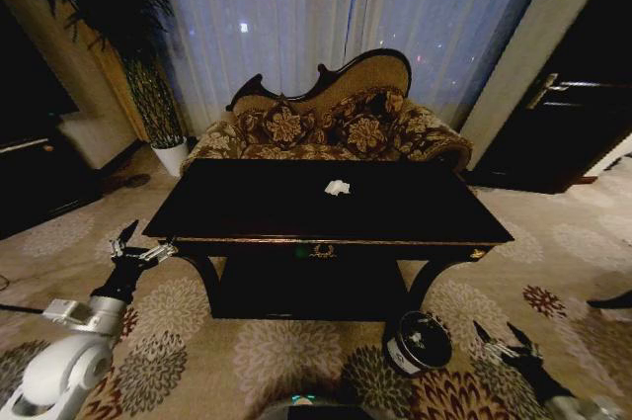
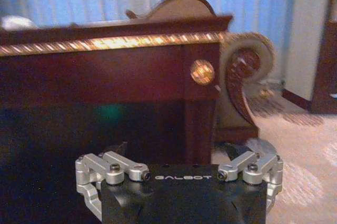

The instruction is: Move to the front of the table and place the trash on the table into the trash bin.

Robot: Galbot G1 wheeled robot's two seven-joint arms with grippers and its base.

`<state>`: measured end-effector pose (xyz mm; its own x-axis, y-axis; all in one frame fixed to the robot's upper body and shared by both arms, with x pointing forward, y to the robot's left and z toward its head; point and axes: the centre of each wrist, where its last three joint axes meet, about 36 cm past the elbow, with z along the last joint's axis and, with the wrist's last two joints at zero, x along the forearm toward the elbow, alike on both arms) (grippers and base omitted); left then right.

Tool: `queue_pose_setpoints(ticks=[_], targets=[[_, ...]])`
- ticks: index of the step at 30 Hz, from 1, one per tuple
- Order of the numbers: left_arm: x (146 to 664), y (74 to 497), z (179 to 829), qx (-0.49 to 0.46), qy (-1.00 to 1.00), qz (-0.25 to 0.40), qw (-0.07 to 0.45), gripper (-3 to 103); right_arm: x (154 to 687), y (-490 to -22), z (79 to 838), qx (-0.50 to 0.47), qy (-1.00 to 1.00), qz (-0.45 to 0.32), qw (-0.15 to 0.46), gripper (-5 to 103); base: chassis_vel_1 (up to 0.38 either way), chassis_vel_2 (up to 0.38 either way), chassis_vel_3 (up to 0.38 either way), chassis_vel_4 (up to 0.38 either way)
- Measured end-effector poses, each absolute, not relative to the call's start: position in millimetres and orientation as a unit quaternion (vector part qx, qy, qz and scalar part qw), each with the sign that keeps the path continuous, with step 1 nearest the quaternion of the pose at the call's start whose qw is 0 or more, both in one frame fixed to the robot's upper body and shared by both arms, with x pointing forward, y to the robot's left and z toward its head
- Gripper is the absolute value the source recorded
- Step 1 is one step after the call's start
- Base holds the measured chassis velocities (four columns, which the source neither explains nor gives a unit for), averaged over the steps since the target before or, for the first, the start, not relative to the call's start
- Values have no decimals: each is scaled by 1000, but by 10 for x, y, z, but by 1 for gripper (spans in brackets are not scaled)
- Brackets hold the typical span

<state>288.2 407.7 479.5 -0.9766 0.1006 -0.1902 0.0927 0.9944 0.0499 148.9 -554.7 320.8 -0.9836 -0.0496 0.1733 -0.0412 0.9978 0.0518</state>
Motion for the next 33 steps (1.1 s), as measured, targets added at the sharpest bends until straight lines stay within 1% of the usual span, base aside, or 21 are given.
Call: queue_pose_setpoints(ticks=[4, 10, 14, 21, 24, 26, 31, 33], targets=[[2882, 4077, 4795, 49, 994, 20, 97, 100, 1600, -5422, 3483, 53, -997, -19, 50, 100, 0, 0, 0, 0], [2882, 4077, 4795, 49, 994, 20, 97, 100, 1772, -5294, 3779, 77, -997, -11, 21, 100, 0, 0, 0, 0], [2882, 4077, 4795, 49, 994, 20, 97, 100, 1995, -5173, 4095, 80, -997, -2, -1, 100, 0, 0, 0, 0], [2882, 4077, 4795, 49, 994, 20, 97, 100, 2310, -4989, 4360, 82, -996, 13, -13, 100, 0, 0, 0, 0], [2882, 4077, 4795, 49, 994, 20, 97, 100, 2548, -4803, 4483, 82, -996, 14, -22, 100, 0, 0, 0, 0], [2882, 4077, 4795, 49, 994, 20, 97, 100, 2595, -4766, 4511, 80, -996, 14, -23, 100, 0, 0, 0, 0], [2882, 4077, 4795, 49, 994, 20, 97, 100, 2923, -4413, 4723, 82, -996, 9, -25, 100, 0, 0, 0, 0], [2882, 4077, 4795, 49, 994, 20, 97, 100, 2982, -4355, 4759, 82, -996, 13, -25, 100, 0, 0, 0, 0]])
